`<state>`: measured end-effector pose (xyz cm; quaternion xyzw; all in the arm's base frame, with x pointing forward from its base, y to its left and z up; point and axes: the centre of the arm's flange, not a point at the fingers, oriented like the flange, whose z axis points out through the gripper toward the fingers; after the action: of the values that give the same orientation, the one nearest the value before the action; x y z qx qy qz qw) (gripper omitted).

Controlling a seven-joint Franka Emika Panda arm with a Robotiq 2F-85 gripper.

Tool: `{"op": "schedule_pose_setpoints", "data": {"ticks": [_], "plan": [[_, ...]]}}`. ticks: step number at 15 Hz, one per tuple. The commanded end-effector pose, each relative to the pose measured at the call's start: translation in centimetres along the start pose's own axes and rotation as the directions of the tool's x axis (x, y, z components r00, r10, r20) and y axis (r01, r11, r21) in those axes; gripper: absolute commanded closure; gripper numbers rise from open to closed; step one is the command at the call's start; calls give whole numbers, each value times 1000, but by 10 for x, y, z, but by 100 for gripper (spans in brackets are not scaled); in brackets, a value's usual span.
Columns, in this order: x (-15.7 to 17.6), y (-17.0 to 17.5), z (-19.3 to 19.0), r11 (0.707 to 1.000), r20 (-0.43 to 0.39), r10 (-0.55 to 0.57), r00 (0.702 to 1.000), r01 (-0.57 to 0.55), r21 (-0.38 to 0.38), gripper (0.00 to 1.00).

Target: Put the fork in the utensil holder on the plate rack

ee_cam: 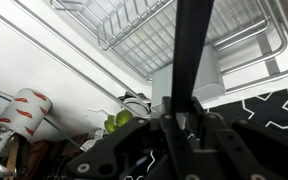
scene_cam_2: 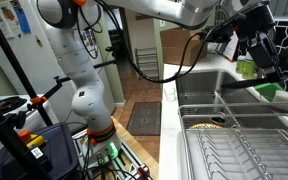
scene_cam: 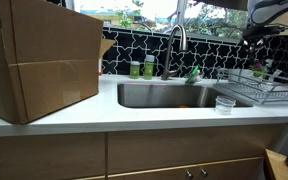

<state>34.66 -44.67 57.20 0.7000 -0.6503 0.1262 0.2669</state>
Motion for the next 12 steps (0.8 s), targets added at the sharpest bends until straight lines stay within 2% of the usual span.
{"op": "schedule_pose_setpoints", "data": {"ticks": [1,4,9,12], "plan": [[16,-9,19,997,-35,68,997,-69,-40,95],[38,-18,45,986,-88,161,983,-165,-38,95],[74,-29,82,958,-197,275,941,-285,-21,95],[87,-31,90,947,-217,312,925,-322,-10,95]]}}
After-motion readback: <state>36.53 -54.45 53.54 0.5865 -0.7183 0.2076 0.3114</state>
